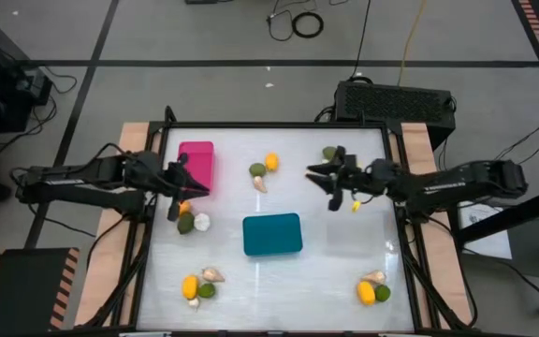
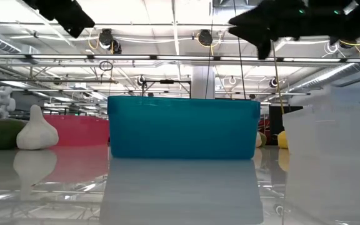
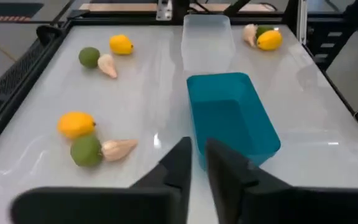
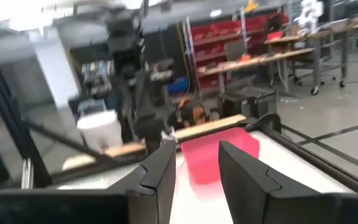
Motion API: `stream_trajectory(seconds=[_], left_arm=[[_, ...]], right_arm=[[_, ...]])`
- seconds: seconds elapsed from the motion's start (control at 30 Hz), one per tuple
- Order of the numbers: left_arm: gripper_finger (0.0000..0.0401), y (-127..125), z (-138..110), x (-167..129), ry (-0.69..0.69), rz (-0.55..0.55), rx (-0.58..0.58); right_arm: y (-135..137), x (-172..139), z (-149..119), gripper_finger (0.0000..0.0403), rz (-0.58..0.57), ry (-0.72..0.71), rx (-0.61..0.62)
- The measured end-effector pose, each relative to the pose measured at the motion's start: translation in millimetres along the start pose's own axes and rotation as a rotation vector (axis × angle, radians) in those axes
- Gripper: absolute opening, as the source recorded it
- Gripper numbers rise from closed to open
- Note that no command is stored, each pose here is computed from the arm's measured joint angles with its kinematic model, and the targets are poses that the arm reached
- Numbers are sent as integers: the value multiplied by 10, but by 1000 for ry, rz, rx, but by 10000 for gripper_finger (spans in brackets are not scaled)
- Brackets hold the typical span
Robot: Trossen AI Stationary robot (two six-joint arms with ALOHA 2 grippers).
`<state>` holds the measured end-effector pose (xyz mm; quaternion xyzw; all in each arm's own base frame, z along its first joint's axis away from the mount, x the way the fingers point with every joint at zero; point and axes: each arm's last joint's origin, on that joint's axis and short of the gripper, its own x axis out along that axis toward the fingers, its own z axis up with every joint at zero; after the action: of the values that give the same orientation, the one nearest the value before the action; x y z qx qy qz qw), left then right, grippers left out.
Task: Sort produce into baskets
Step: Put the garlic into the pink bin
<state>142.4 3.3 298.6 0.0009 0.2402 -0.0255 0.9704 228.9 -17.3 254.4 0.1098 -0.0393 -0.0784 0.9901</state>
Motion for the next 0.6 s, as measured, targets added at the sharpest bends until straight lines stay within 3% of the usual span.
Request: stream_trajectory(seconds=[0.2,0.37,0.47,0.6], left_arm=[[179,-36,-134,232,178,-8,8],[268,-119,-261,475,360,-66,-16],[298,-181,-340,574,459,-101,28],[310,-244,-407,685,535,-131,52]], right_arm=[[182,387,54,114,19,171,-118],[230,571,39,114,25,215,-180],[236,623,33,114,26,217,-198],[221,643,-9,114,21,235,-204]])
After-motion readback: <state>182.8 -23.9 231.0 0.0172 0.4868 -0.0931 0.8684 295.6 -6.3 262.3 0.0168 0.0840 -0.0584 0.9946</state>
